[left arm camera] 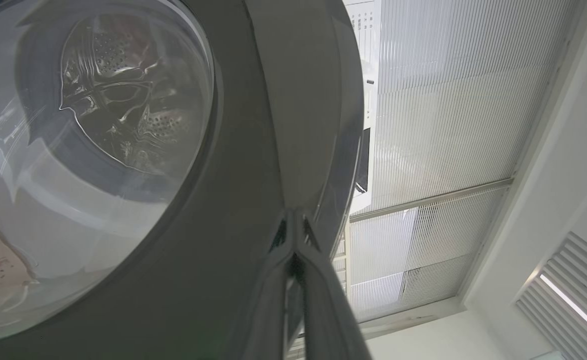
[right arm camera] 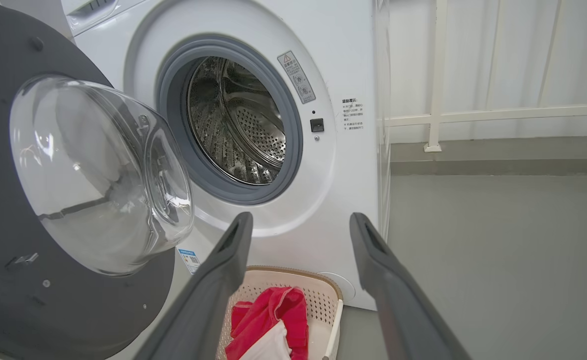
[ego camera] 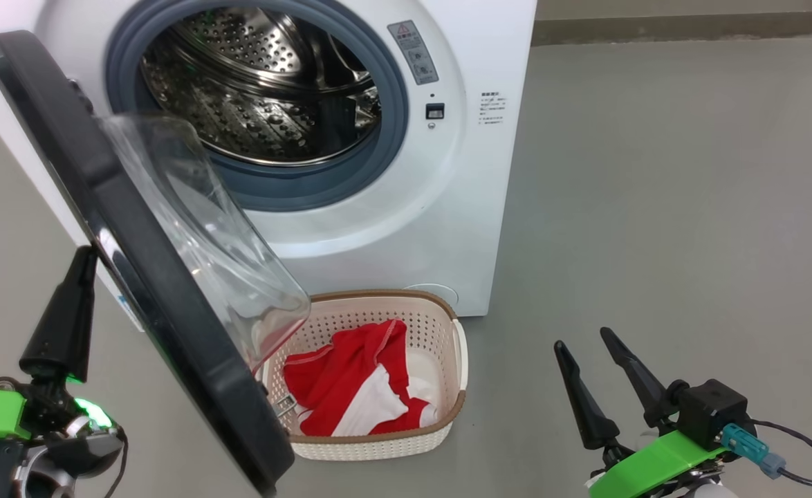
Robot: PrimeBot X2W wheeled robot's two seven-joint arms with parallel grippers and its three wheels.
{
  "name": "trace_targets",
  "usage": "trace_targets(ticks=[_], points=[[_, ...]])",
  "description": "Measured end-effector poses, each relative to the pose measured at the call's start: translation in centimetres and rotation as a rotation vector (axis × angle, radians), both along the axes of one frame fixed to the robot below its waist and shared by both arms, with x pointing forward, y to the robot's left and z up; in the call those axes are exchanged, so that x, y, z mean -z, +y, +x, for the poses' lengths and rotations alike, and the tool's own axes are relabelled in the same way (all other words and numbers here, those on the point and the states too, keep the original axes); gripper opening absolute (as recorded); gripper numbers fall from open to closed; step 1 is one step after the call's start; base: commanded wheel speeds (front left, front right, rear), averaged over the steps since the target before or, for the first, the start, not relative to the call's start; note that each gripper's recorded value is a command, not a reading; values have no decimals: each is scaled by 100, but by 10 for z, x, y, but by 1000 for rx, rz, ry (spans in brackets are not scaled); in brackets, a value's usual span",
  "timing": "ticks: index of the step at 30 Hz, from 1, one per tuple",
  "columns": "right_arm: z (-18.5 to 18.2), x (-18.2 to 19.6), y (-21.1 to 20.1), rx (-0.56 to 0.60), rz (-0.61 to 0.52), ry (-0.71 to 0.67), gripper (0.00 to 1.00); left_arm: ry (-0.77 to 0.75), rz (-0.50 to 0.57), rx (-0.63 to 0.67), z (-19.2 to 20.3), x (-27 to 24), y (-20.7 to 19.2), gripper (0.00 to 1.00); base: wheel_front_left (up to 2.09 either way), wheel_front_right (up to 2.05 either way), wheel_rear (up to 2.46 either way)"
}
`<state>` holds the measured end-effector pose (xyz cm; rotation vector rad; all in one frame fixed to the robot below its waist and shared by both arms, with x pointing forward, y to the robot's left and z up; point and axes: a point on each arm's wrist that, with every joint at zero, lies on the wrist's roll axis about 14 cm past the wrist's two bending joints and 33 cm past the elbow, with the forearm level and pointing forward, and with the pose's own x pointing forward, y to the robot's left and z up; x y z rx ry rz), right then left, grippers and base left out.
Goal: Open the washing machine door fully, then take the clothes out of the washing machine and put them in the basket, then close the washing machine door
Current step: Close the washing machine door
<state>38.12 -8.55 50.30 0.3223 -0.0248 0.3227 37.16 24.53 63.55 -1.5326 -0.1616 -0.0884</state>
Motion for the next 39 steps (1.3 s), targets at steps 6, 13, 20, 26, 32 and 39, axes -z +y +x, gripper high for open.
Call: trace_targets(ticks=[6, 13, 20, 26, 32, 39], points=[[-1, 2, -4, 12, 2, 8, 100, 12, 27, 27, 7, 2, -11, 0, 0, 0, 0], [-4, 5, -17, 47, -1, 15, 100, 44, 68, 51, 21, 11, -28, 0, 0, 0, 0], [-8, 8, -34, 91, -9, 24, 100, 58, 48, 90, 37, 21, -47, 0, 0, 0, 0], [-8, 7, -47, 128, -14, 21, 100, 37, 18, 98, 57, 19, -57, 0, 0, 0, 0], [-6, 7, -61, 167, -18, 21, 100, 8, -37, 139, 82, 12, -77, 0, 0, 0, 0], [-6, 17, -72, 199, -23, 51, 100, -3, -47, 163, 106, 10, -95, 0, 0, 0, 0]])
